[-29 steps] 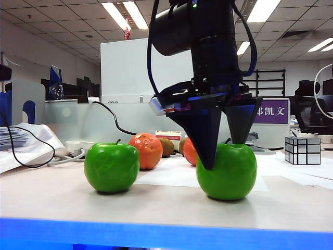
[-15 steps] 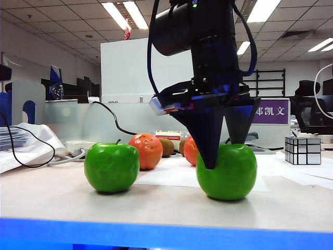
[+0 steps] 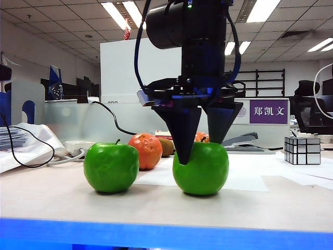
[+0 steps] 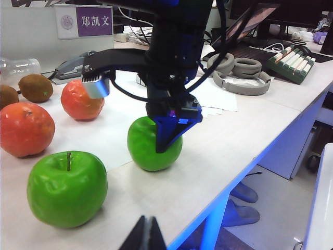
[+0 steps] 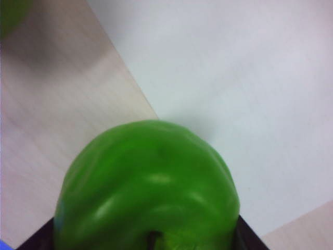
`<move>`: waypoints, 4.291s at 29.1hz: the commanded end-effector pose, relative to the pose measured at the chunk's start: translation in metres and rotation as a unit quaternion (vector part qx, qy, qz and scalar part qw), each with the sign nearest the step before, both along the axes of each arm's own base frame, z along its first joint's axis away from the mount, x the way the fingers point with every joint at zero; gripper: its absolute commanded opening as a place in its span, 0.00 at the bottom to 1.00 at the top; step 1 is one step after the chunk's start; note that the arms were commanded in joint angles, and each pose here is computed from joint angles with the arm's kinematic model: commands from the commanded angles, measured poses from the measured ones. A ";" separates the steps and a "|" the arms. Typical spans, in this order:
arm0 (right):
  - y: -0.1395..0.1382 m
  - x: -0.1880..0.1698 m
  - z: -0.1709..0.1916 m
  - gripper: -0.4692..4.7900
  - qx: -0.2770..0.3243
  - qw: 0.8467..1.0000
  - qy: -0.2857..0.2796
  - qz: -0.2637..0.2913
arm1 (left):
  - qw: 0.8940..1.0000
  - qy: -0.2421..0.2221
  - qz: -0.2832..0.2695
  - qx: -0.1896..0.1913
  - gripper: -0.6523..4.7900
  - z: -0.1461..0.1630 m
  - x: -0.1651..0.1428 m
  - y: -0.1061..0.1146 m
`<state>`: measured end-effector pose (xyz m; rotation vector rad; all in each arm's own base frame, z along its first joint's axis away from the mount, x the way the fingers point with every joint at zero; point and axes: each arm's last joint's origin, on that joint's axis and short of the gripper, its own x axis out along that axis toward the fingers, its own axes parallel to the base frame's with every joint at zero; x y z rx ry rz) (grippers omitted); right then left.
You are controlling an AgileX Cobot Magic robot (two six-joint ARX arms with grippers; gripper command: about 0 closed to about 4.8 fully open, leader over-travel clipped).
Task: Put the same fruits together.
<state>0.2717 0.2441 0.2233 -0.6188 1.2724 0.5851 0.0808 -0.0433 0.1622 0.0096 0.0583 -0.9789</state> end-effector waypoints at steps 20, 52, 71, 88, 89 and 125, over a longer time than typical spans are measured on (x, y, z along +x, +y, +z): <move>0.025 -0.006 0.004 0.07 0.069 0.997 -0.008 0.032 | 1.000 -0.008 -0.003 -0.002 0.11 0.002 0.000 0.000; 0.023 -0.003 0.006 1.00 0.051 0.998 -0.025 0.024 | 1.000 -0.005 -0.003 -0.002 0.11 0.000 0.000 0.000; 0.027 0.003 0.044 1.00 0.063 0.995 -0.079 0.017 | 1.000 -0.001 -0.004 -0.001 0.11 -0.002 0.000 0.000; -0.025 -0.052 0.229 0.92 0.238 0.936 -0.258 0.015 | 0.988 -0.102 0.034 -0.110 0.11 0.047 -0.006 0.004; -0.034 -0.061 0.244 0.73 0.258 0.925 -0.279 0.016 | 0.985 -0.112 0.049 -0.118 0.11 0.051 -0.006 0.005; -0.248 -0.265 0.107 0.08 0.442 0.717 -0.536 -0.050 | 0.974 -0.089 0.144 -0.151 0.11 0.055 -0.003 0.009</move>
